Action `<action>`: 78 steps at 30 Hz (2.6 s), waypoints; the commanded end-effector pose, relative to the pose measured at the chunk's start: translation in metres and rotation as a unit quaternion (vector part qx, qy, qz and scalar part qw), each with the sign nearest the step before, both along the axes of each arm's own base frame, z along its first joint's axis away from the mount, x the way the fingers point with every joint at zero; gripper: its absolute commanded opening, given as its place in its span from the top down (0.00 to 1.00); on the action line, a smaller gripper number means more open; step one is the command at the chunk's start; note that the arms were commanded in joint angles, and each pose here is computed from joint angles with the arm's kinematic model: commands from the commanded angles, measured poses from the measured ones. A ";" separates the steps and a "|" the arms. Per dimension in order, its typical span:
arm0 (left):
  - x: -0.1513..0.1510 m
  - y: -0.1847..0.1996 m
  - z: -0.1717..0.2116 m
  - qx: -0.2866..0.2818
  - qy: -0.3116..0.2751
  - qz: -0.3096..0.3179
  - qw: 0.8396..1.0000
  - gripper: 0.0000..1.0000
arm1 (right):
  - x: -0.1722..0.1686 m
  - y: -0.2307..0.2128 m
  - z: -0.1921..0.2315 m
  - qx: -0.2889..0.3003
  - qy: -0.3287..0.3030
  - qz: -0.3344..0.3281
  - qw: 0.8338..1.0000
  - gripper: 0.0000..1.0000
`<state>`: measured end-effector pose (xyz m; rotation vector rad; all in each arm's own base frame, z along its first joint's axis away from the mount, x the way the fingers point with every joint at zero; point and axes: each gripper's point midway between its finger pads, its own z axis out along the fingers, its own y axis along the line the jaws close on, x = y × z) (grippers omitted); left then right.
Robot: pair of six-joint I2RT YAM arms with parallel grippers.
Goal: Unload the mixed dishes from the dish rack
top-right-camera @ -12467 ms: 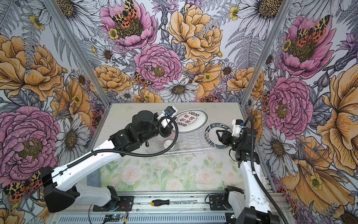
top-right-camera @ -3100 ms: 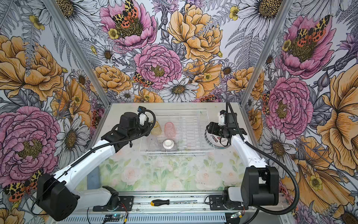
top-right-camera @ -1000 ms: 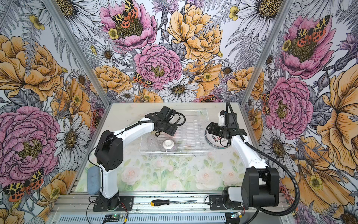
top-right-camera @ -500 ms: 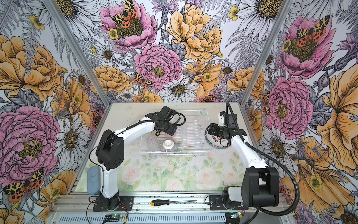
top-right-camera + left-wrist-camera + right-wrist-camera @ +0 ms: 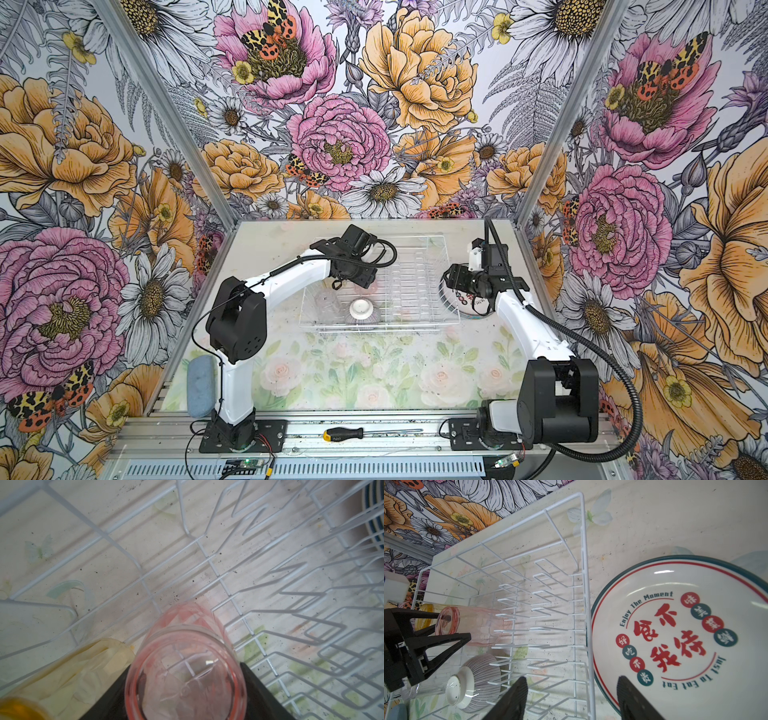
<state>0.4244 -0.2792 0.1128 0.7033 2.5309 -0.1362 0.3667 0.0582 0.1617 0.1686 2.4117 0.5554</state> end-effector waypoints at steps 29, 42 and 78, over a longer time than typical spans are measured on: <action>-0.010 -0.008 0.104 -0.213 0.010 -0.033 0.976 0.49 | -0.026 0.076 0.086 0.273 -0.158 0.135 0.939 0.37; -0.040 -0.032 0.178 -0.366 0.013 -0.095 0.925 0.50 | -0.044 0.113 0.096 0.305 -0.177 0.190 0.916 0.44; -0.073 -0.069 0.212 -0.531 0.063 -0.166 0.829 0.51 | -0.044 0.159 0.152 0.387 -0.256 0.258 0.847 0.50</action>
